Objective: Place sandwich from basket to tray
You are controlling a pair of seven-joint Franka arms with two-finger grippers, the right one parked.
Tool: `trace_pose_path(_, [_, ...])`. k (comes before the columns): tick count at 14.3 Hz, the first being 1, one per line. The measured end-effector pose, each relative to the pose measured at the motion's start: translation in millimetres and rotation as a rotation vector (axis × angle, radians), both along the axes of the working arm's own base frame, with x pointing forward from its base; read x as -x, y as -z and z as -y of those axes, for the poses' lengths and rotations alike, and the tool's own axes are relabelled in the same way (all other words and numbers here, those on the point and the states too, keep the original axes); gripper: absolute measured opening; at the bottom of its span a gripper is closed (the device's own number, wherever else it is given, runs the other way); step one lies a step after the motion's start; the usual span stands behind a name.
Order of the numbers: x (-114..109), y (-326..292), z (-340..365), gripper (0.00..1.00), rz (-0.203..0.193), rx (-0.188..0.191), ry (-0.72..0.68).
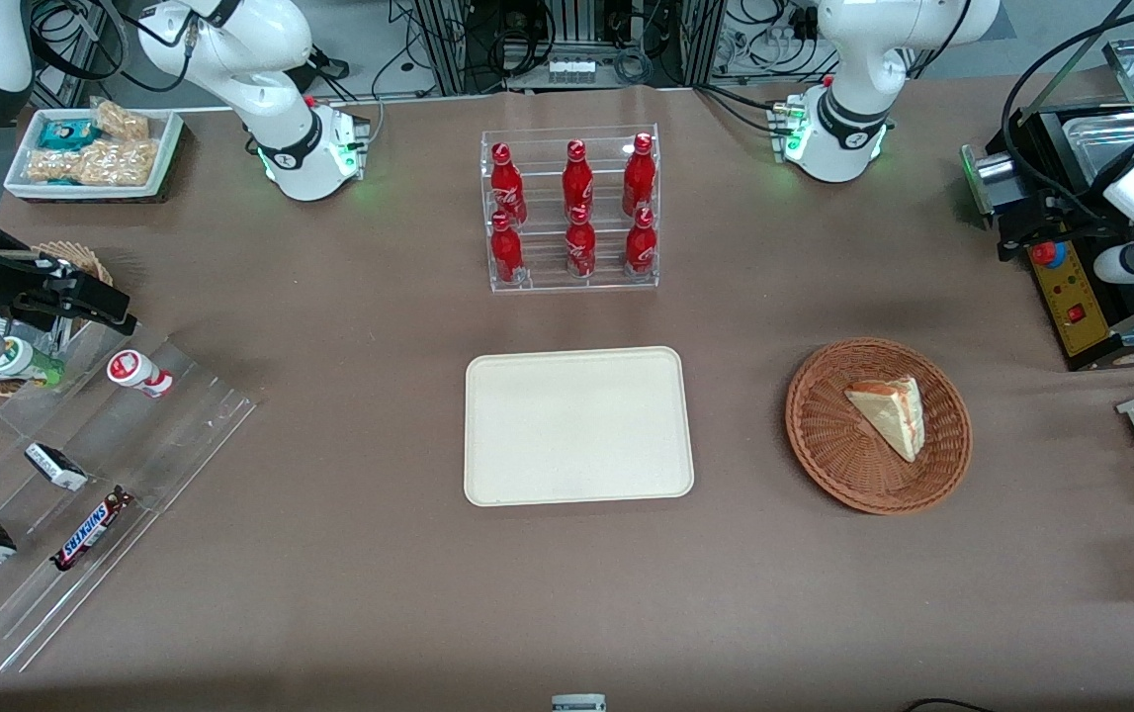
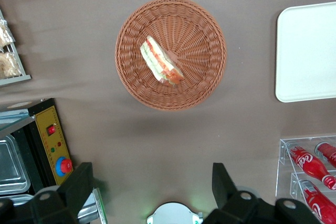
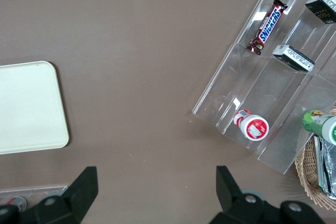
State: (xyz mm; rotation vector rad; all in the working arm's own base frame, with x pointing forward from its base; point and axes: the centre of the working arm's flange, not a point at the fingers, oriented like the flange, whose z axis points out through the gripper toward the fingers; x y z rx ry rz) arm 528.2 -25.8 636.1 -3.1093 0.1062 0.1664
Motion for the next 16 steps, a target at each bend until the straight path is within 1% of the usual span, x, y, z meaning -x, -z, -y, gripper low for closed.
trace_pose_path(6, [0,1,0,1.0,-0.006,0.0,0.0])
trace_pose_path(8, [-3,8,0,1.0,-0.021,-0.002,-0.001])
trace_pose_path(9, [-5,15,-1,1.0,-0.036,-0.003,-0.002])
trace_pose_path(11, [-15,40,-2,1.0,-0.082,-0.006,-0.006])
trace_pose_path(13, [-32,80,-3,1.0,-0.126,-0.011,-0.008])
trace_pose_path(14, [-40,104,-2,1.0,-0.136,-0.012,-0.007])
trace_pose_path(15, [-47,130,-2,1.0,-0.136,-0.013,-0.006])
trace_pose_path(16, [-52,158,-2,1.0,-0.128,-0.012,-0.004])
